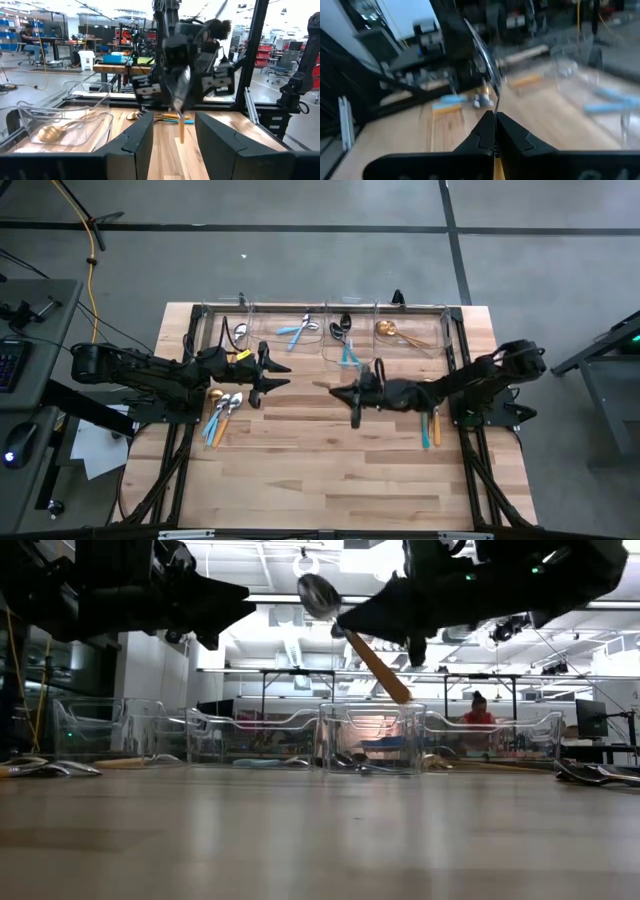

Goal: Sort silverware by color (type)
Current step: Put the yellow spoon into the left transparent bin

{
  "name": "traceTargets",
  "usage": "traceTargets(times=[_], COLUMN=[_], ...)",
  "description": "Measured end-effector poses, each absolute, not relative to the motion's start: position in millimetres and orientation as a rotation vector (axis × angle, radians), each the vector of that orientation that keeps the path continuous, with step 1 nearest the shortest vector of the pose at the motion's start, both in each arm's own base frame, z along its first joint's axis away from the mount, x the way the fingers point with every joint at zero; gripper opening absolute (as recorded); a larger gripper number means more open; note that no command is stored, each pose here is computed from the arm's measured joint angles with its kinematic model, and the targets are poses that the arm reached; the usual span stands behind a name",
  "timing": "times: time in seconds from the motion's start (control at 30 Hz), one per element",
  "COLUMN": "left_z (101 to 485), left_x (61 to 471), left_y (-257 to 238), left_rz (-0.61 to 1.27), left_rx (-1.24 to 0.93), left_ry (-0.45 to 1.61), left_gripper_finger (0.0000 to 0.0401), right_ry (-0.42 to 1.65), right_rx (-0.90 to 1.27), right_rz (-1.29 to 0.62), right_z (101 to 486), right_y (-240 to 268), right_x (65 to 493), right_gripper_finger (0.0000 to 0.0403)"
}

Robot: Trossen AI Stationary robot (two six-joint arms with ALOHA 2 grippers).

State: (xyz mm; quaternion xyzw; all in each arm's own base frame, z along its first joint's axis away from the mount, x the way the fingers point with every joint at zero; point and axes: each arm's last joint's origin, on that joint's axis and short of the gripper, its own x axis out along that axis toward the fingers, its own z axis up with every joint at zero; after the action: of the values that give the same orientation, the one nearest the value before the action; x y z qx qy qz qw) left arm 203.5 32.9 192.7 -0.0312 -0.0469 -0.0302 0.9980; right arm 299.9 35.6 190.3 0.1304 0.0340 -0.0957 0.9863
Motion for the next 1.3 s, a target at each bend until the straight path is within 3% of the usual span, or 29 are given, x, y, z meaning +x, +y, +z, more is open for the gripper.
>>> traceTargets(times=[0.4, 0.93, 1.3], left_z=[197, 176, 174], left_x=[226, 281, 291], left_y=[25, 27, 27], left_rz=[-0.085, -0.043, -0.067], left_rx=[0.004, -0.042, -0.1], left_ry=[-0.196, -0.263, -0.215], left_gripper_finger=[0.0133, 0.0133, 0.0134], right_ry=[-0.151, -0.258, -0.264], right_rx=[0.183, 0.181, 0.177], right_rz=[-0.108, -0.05, 0.028], right_z=[213, 221, 221], right_y=[-1, 2, 4], right_x=[303, 303, 339], right_gripper_finger=[0.0, 0.0, 0.0])
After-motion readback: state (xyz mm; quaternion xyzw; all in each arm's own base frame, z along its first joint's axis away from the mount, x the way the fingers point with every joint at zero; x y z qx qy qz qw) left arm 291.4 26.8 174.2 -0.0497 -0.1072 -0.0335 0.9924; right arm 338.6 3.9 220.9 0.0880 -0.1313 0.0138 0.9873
